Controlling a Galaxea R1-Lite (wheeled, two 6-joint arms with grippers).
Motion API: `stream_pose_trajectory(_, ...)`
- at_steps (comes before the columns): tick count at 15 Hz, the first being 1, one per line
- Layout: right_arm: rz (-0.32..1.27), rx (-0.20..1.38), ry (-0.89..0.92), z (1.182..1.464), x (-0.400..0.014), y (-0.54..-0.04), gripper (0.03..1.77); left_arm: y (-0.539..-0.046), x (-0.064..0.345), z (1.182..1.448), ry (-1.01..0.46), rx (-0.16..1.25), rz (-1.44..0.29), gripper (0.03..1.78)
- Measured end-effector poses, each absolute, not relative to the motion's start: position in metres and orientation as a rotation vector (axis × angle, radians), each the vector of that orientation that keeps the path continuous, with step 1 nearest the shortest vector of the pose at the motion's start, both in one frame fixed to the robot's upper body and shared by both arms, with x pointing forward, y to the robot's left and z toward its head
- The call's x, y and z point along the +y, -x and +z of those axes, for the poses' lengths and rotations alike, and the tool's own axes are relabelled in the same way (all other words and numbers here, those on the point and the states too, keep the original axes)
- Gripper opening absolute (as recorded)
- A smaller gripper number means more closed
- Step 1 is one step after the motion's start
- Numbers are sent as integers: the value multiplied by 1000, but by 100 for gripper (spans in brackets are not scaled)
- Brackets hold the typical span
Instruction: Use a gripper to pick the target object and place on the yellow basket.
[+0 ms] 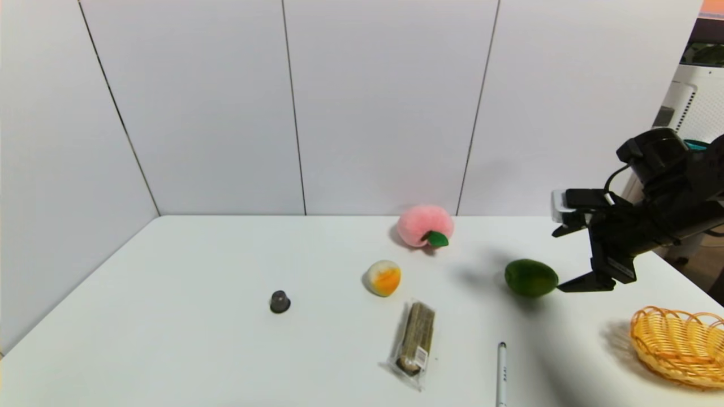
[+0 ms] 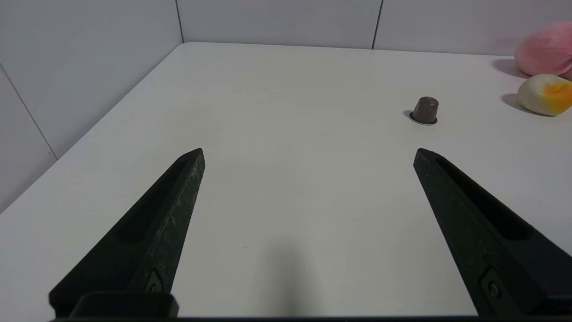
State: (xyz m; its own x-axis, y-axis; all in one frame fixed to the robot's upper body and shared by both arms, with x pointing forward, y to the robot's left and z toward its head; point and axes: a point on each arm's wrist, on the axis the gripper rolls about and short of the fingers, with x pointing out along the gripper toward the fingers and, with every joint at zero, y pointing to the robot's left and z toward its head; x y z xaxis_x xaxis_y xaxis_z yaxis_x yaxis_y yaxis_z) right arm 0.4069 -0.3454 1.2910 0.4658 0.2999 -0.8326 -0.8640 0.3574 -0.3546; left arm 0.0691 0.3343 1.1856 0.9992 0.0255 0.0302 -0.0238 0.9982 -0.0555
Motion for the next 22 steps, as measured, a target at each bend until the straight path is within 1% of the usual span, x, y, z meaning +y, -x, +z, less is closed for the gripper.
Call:
stream_pose_trajectory(4,918,813,844,1291,-347,-414,170,-69,334,1186,55,-31,25,169)
stream_pose_trajectory(8,971,820,794,1288,-346,-424,170,-69,334,1186,55,-31,24,169)
stream_pose_trajectory(22,1020,891,772,1239,-342,-466,170,-69,334,1186,55,-31,25,169)
